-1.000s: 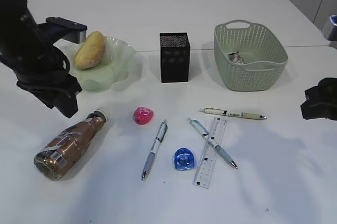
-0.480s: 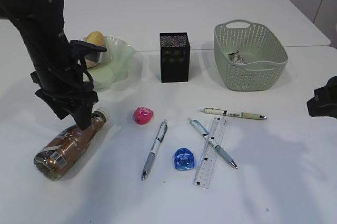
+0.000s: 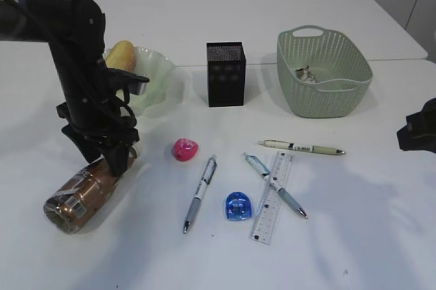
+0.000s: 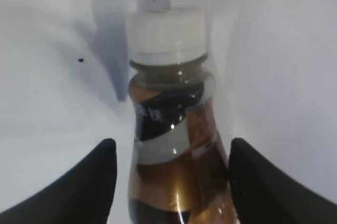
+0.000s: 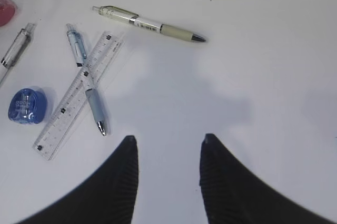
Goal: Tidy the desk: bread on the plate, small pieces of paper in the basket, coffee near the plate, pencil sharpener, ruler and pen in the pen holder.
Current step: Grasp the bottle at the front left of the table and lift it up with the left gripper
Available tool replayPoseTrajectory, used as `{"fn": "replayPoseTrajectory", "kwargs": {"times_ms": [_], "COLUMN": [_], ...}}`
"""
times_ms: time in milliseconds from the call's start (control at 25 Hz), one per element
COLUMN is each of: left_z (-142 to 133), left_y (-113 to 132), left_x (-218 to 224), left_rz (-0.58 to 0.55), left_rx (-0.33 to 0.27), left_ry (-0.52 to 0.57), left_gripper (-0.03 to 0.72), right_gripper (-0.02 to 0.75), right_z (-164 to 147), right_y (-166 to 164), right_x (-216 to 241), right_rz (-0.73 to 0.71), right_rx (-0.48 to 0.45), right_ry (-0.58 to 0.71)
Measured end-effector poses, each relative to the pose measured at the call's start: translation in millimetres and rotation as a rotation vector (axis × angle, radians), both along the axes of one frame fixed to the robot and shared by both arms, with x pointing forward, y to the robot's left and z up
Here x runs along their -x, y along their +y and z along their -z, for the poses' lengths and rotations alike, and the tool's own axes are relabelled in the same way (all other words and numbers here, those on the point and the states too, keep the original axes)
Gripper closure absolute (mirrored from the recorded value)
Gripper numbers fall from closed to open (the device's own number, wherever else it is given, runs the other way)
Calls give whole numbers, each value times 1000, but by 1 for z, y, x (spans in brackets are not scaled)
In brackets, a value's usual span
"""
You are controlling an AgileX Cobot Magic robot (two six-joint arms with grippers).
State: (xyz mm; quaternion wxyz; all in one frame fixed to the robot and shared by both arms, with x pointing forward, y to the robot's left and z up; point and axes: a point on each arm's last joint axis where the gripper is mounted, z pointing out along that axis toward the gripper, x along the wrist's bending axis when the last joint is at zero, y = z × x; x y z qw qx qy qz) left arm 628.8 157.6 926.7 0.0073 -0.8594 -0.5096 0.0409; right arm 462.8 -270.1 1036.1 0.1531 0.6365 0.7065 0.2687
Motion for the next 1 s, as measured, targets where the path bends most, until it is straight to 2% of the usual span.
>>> {"fn": "replayPoseTrajectory", "kwargs": {"times_ms": [600,760,880,1000], "left_z": [24,24,23,23], "left_y": [-6,-6,-5,-5], "left_x": [-4,-4,-3,-3], "left_rz": [2,2,0,-1], "left_rx": [-19,-21,-25,-28], "left_ry": [43,45,55,64], "left_gripper": [228,292,372,410], "right_gripper": [416,416,416,416], "right_z": [0,0,0,0], "right_y": [0,0,0,0], "right_x": [0,0,0,0], "right_rz": [0,0,0,0], "right_rx": [0,0,0,0], "right_ry": [-2,-2,-2,-2]}}
